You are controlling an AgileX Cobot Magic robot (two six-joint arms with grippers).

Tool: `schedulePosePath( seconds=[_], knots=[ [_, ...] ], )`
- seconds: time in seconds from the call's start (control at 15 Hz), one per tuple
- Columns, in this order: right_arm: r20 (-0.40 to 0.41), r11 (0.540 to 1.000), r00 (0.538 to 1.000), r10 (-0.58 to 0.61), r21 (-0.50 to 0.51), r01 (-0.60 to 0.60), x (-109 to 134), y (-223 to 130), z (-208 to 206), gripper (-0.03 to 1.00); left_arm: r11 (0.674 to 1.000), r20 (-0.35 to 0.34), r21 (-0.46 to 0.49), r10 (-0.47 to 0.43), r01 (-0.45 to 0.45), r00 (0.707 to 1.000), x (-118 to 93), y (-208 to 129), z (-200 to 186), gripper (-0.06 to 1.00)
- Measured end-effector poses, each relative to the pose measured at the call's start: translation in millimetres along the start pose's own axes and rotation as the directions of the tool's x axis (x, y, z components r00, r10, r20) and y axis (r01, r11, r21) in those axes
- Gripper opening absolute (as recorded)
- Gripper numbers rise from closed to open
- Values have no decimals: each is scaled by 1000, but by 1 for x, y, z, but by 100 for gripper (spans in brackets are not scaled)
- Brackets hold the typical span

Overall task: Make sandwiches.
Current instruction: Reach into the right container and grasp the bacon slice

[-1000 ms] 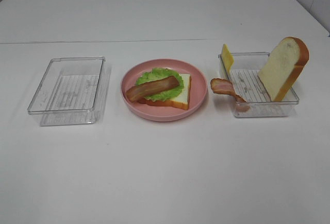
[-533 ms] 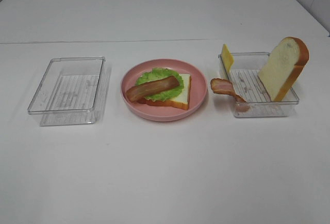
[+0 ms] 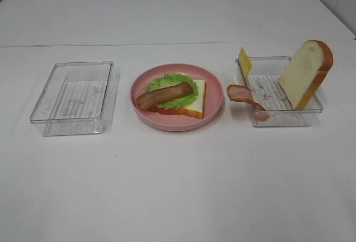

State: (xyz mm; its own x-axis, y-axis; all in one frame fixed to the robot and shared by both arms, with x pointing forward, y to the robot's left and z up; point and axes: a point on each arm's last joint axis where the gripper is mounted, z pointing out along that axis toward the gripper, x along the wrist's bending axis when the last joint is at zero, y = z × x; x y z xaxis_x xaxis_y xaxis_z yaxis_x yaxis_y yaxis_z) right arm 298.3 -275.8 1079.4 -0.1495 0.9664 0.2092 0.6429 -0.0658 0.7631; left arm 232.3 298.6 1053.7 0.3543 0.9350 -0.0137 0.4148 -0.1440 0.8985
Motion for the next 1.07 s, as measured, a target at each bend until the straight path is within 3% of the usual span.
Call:
schedulePosePath(
  seconds=[0.27,0.53,0.8,1.07],
  knots=[
    [-68,980,998,-4,201,17,-5,45,45,79,1000,1,0,-1,1,1000,0,0,0,81],
    [-166,946,985,35,323,21,-9,90,98,68,1000,1,0,0,0,1000,0,0,0,81],
    [-172,912,983,67,409,10,-16,104,130,68,1000,1,0,0,0,1000,0,0,0,81],
    [-168,904,983,77,428,2,-21,114,146,67,1000,1,-1,0,0,1000,0,0,0,81]
  ],
)
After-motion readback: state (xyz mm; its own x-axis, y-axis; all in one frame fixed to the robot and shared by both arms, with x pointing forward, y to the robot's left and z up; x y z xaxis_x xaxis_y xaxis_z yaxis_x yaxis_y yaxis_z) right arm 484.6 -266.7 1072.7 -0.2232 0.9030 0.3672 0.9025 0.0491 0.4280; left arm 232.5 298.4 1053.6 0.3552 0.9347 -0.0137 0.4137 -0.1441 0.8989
